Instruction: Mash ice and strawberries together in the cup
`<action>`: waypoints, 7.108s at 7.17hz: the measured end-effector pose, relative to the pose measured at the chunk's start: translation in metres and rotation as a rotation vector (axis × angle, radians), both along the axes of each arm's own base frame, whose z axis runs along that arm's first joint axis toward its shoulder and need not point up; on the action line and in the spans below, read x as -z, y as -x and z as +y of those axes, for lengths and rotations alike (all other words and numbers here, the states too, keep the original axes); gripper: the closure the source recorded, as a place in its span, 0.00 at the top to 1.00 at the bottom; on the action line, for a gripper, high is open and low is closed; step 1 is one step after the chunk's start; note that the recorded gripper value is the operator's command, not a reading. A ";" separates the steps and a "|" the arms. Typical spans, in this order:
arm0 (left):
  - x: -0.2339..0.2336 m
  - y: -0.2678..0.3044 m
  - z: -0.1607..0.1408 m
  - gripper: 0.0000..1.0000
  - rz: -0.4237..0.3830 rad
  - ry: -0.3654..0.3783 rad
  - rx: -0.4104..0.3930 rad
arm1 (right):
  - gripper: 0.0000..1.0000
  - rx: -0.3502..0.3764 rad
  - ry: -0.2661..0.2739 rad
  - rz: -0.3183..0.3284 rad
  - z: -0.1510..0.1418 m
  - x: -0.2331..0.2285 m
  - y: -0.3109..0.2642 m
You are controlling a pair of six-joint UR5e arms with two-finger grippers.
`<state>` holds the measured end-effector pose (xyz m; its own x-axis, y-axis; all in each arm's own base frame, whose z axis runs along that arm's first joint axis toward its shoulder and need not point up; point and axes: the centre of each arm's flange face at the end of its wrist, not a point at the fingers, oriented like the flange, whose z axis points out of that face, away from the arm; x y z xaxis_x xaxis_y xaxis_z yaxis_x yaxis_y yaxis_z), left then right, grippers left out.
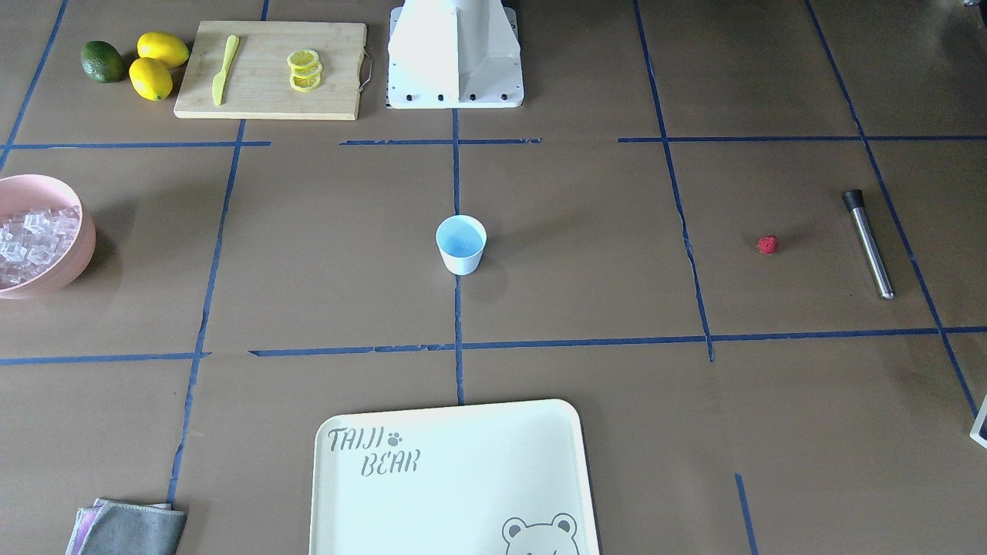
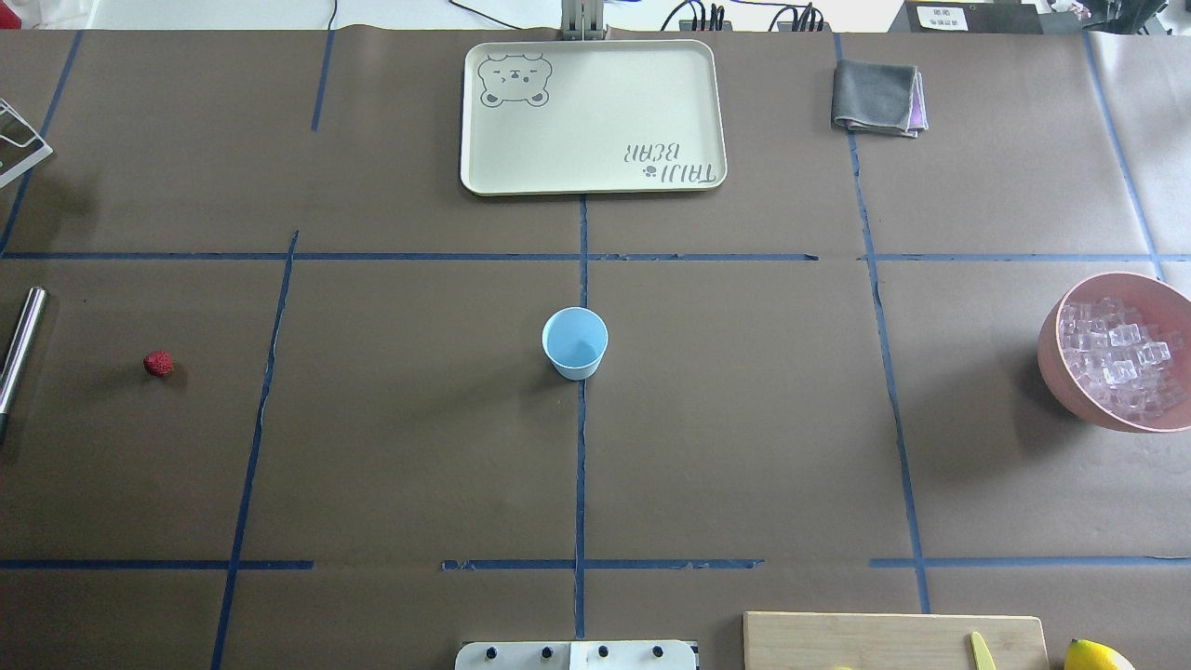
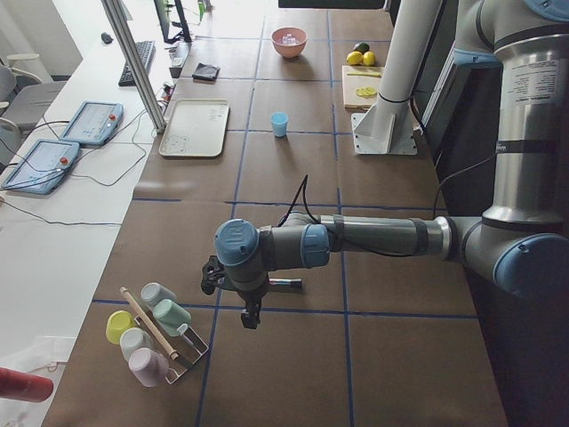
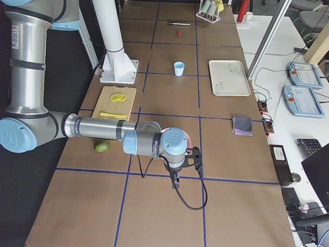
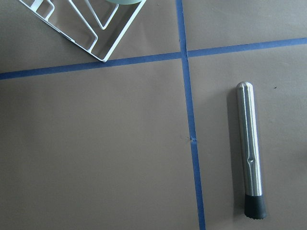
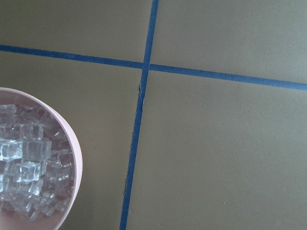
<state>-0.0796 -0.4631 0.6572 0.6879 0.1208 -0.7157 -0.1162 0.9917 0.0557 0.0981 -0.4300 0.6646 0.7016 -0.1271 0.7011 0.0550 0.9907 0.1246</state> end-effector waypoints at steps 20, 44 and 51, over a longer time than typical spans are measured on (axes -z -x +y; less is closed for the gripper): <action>0.006 0.000 -0.001 1.00 -0.001 -0.035 0.002 | 0.99 -0.123 0.090 -0.028 -0.009 0.140 0.106; 0.013 0.000 -0.005 1.00 -0.002 -0.049 0.001 | 0.64 0.083 0.198 0.129 0.000 0.086 0.251; 0.016 0.000 -0.008 1.00 -0.003 -0.054 0.002 | 0.46 0.092 0.199 0.128 -0.008 0.082 0.259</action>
<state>-0.0799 -0.4708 0.6416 0.6902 0.1578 -0.7062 -0.1144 0.9875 0.1089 -0.1614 -0.4375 0.5822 0.7780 -0.0628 0.6251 0.1485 0.9852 -0.0858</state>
